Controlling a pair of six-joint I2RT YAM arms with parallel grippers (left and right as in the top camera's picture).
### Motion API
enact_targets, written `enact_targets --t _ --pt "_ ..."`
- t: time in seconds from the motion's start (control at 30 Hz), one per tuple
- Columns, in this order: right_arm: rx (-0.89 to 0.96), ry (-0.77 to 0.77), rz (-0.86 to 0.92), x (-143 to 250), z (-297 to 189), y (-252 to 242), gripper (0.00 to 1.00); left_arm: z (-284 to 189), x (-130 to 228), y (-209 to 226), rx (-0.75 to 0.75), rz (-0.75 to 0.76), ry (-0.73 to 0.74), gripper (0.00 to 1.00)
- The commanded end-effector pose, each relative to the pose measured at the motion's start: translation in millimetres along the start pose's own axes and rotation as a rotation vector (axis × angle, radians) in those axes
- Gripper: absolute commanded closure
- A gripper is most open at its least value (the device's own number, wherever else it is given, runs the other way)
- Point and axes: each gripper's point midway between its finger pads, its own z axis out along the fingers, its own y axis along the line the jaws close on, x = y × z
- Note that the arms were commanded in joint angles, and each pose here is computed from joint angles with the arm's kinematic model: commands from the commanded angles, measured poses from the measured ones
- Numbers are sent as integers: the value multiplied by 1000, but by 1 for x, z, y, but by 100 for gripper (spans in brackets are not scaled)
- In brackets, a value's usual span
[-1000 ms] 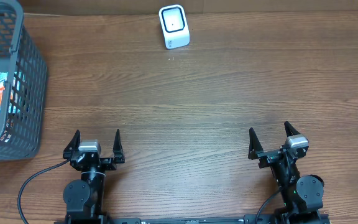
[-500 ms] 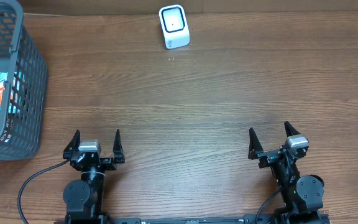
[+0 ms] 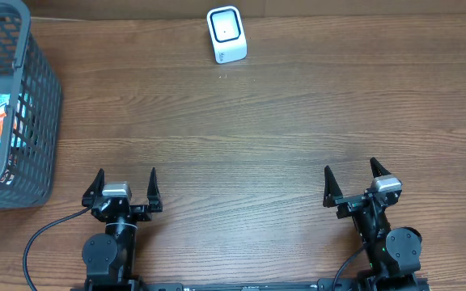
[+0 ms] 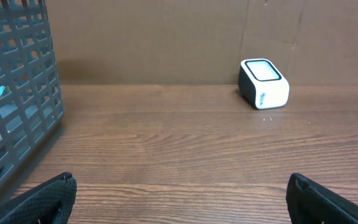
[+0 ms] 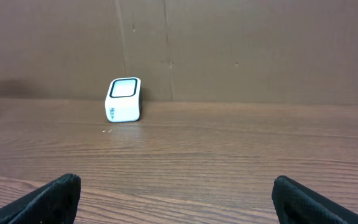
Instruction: Scan the item barcode
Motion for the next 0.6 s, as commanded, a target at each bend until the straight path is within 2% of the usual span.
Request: enact_targets --t 0.0,0.57 --pt "-1 -5 -8 1 0 0 0 0 -1 1 -2 18 -8 0" --pt "-1 -5 -8 1 0 0 0 0 -1 1 -2 18 -8 0"
